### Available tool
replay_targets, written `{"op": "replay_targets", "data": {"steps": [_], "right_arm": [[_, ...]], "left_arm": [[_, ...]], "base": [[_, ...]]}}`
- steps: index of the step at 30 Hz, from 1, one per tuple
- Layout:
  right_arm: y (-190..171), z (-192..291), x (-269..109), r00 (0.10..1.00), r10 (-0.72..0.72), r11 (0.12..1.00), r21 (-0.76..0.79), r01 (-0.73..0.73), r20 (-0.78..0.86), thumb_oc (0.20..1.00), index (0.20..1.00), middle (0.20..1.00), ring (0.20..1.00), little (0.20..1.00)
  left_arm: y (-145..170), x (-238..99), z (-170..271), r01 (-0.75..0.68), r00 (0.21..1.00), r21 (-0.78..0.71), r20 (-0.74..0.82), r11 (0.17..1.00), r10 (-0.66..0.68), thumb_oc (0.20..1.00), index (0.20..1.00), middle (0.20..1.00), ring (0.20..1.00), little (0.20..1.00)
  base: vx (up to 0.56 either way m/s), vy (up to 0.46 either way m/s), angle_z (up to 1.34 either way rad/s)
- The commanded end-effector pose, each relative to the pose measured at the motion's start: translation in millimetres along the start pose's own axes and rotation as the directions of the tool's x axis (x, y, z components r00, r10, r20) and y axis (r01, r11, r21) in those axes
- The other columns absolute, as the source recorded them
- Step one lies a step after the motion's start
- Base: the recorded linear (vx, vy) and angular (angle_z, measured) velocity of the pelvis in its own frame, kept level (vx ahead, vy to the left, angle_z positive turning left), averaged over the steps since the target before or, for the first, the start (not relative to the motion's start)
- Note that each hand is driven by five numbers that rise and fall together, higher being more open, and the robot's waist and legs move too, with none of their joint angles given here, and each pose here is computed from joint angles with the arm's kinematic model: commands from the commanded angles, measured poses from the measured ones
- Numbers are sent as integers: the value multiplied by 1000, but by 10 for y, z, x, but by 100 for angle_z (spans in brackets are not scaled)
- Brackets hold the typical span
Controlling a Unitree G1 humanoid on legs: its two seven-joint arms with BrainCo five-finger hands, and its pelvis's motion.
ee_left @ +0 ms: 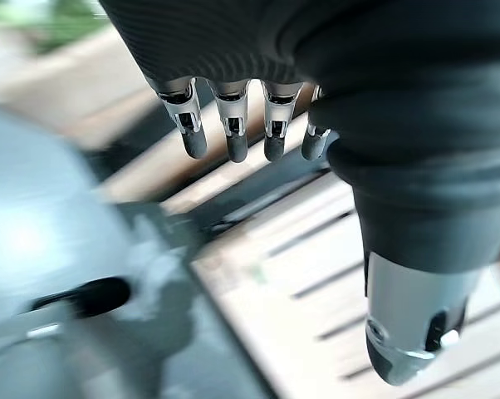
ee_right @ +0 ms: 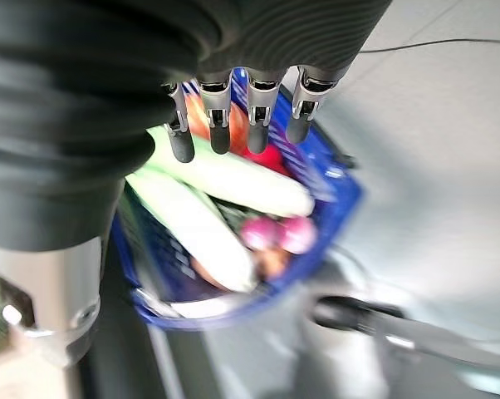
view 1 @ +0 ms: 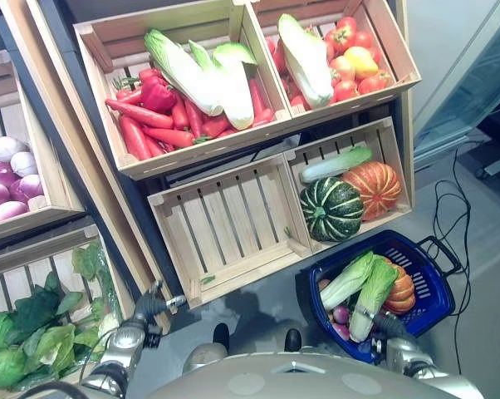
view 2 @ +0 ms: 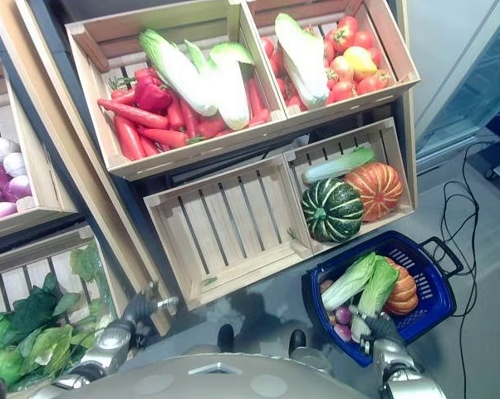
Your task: Pick up fruits and vegetables into the basket
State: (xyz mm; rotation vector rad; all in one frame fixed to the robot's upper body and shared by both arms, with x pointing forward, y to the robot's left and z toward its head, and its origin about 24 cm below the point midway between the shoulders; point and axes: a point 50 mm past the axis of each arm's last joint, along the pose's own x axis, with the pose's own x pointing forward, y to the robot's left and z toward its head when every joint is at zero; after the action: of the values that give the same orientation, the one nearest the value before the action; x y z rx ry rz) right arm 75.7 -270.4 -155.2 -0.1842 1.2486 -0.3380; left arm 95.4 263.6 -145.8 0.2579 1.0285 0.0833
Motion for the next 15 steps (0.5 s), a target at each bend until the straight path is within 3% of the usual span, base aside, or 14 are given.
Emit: {"op": "replay_targets", "data": {"steps": [1, 8, 15], "right_arm": [[102, -3, 7, 996, 60, 997, -52, -64, -72, 1000, 1000, 1000, 1000, 1000], [137, -103, -6, 989, 73, 991, -105, -86, -126, 1000, 1000, 1000, 1000, 1000], [179, -114, -10, 987, 87, 985, -139, -105, -132, 1000, 1000, 1000, 1000, 1000]], "left_arm": [[-6, 22, -73, 22, 994, 19, -110, 1000, -20, 1000, 1000, 1000, 1000, 1000], [-71, -49, -340, 77, 953, 3, -295, 997, -73, 1000, 1000, 1000, 1000, 1000], [-127, -37, -325, 94, 946, -21, -311, 995, -96, 1000, 1000, 1000, 1000, 1000]], "base": [[57, 34, 12], [26, 17, 3], [5, 3, 0]]}}
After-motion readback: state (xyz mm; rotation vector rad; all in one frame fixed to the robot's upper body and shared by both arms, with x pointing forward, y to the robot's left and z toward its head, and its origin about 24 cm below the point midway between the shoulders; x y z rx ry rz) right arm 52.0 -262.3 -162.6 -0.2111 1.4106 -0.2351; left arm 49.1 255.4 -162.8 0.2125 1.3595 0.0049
